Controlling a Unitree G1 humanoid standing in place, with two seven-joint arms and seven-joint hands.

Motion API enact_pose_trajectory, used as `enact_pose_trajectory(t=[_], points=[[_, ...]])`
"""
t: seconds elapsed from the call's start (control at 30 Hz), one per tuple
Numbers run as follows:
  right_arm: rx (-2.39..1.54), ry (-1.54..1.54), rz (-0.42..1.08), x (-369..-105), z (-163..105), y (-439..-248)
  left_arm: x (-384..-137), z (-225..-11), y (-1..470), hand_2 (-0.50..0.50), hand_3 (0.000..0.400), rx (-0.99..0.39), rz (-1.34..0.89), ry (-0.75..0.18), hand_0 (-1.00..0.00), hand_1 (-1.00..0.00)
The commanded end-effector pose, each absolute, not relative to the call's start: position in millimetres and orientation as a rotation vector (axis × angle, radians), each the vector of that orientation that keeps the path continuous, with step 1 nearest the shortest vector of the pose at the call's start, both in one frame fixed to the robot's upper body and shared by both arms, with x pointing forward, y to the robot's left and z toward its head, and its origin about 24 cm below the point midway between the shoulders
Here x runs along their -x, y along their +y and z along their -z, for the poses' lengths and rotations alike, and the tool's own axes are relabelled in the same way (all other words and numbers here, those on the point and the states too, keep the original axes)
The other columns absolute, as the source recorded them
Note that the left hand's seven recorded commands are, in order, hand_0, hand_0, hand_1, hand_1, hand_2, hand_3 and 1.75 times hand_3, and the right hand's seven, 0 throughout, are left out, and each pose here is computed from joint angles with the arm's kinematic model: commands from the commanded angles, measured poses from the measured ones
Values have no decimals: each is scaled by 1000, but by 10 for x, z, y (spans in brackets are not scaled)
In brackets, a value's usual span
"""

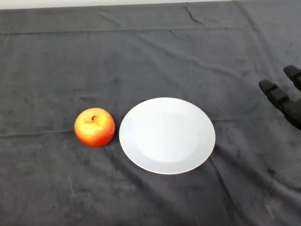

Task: Move the apple to the plate

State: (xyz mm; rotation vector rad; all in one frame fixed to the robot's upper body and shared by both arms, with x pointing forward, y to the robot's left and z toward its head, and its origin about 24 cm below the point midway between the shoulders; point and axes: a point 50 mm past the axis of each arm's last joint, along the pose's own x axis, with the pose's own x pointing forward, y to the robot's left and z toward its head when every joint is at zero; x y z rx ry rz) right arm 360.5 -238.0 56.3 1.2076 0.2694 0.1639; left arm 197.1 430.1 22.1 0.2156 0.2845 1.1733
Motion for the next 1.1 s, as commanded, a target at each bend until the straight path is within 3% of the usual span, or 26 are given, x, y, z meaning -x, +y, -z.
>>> enact_pose_trajectory(t=[0.03,0.77,1.1], points=[[-1193,203,-174,-3660,-738,-2483,-2004,-213,4276,0,0,-201,-1169,289,0,0],[-1193,203,-174,-3660,-738,-2483,-2017,-222,4277,0,0,-199,-1166,290,0,0],[-1193,203,-174,-3660,-738,-2483,-2094,-333,4314,0,0,-200,-1146,264,0,0]])
